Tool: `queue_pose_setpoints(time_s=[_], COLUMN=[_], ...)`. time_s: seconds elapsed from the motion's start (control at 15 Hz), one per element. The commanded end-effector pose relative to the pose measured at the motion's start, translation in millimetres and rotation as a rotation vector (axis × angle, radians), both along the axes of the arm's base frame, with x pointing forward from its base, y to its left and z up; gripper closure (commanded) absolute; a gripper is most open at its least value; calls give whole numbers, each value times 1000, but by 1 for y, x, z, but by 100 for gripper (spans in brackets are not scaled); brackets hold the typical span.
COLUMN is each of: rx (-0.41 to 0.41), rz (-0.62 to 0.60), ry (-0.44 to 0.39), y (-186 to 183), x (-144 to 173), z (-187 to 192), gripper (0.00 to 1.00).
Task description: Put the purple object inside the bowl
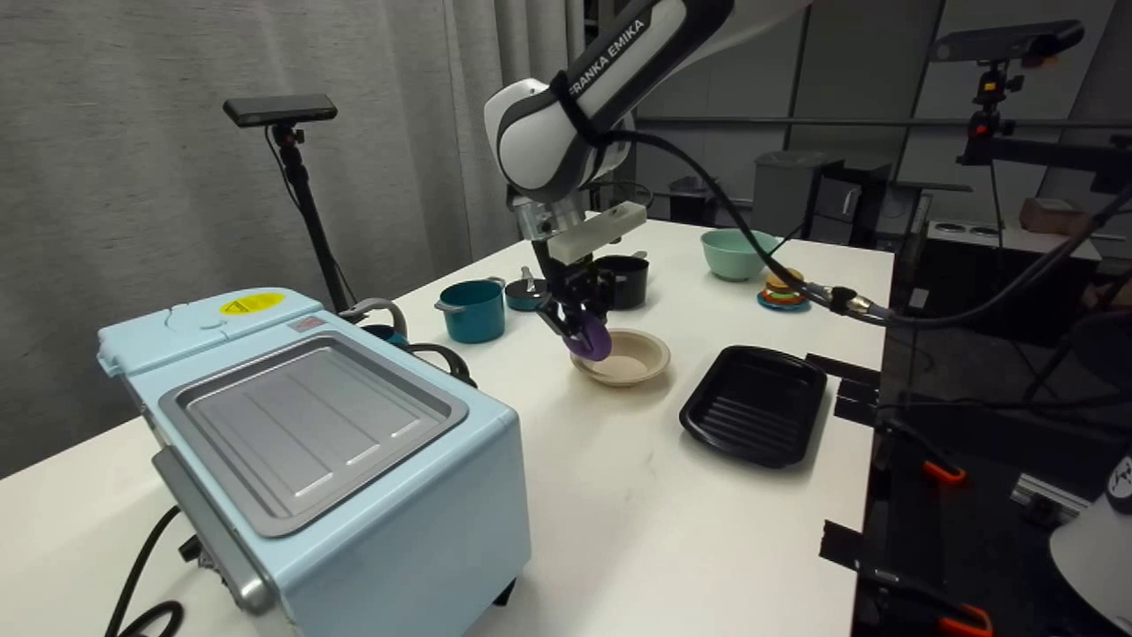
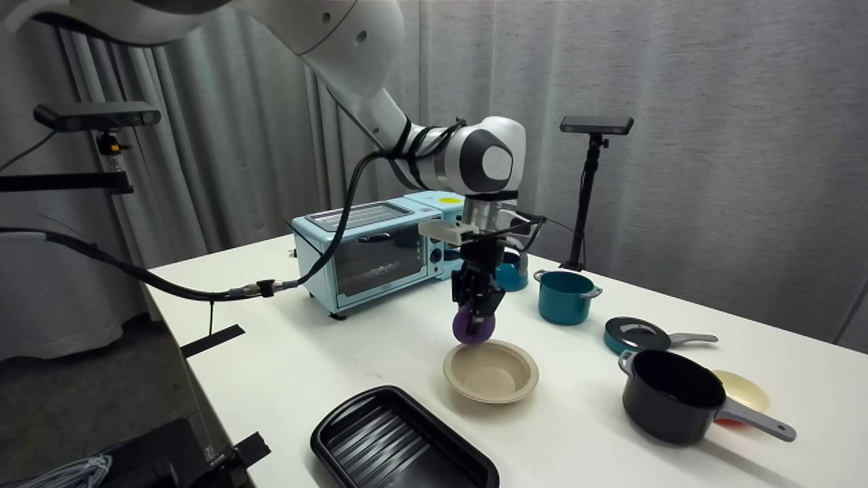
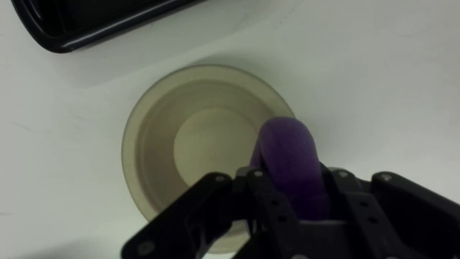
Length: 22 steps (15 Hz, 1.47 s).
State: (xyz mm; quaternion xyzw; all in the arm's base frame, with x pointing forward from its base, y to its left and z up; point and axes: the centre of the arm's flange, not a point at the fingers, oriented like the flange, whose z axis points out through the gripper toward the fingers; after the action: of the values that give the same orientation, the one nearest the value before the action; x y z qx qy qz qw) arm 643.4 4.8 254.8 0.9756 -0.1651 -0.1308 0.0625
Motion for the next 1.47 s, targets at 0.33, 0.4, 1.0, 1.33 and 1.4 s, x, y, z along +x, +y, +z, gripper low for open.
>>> queue_pose_setpoints(time_s=[0.33,0.4,1.0,1.33,1.4], rx=[-48,-52,-73,-74,-71], rz=[-116,-129,-208,-223,-224], ry=[8,13,-9,-69,-84], y=[-38,-42,-60,-62,-63], x=[-27,-28,-23,-19,-18], z=[-20,-23,-25,-10,-5], gripper=[94,94,30,0,0])
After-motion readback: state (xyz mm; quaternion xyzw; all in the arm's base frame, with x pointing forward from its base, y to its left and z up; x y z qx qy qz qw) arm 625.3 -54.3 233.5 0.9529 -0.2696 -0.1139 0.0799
